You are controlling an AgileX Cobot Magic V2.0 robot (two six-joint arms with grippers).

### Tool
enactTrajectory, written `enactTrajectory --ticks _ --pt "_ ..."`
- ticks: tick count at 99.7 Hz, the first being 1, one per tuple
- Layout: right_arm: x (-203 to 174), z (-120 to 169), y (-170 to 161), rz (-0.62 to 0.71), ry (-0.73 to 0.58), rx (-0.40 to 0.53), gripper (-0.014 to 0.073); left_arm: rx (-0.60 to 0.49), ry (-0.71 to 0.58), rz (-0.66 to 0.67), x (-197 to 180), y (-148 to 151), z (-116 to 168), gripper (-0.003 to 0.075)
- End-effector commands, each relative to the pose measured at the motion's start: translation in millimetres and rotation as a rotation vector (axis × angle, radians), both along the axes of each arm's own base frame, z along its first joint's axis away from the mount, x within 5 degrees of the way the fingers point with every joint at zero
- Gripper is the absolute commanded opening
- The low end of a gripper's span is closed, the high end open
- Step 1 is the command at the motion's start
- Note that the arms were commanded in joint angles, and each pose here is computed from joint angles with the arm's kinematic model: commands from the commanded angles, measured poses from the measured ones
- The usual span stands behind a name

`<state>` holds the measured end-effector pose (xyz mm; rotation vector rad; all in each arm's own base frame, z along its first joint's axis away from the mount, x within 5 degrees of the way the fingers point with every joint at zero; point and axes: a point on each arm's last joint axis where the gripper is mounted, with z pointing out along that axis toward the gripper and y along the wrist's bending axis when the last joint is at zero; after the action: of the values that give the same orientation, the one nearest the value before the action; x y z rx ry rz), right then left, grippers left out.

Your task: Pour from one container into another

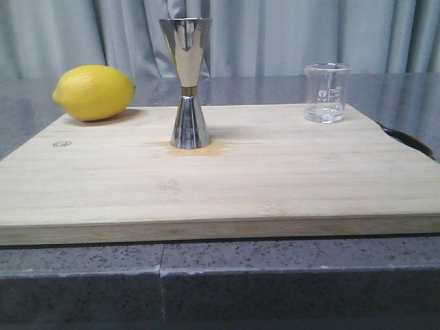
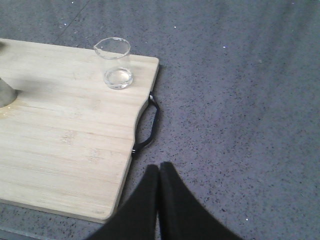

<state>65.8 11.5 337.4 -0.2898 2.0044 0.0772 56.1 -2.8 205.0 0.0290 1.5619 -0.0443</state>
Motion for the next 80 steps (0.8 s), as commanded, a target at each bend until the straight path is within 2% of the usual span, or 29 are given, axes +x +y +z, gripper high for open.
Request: enactTrajectory --ticks 1,80 --pt "1.4 12.6 0.4 0.010 -0.086 0.005 -0.0071 -0.009 -0.100 0.005 -2.3 0.5 6.9 -0.0019" --pt "-1.5 10.0 -1.4 0.004 -0.114 0.004 -0.0071 -0.009 -0.100 0.005 -2.3 0.5 6.9 -0.0019"
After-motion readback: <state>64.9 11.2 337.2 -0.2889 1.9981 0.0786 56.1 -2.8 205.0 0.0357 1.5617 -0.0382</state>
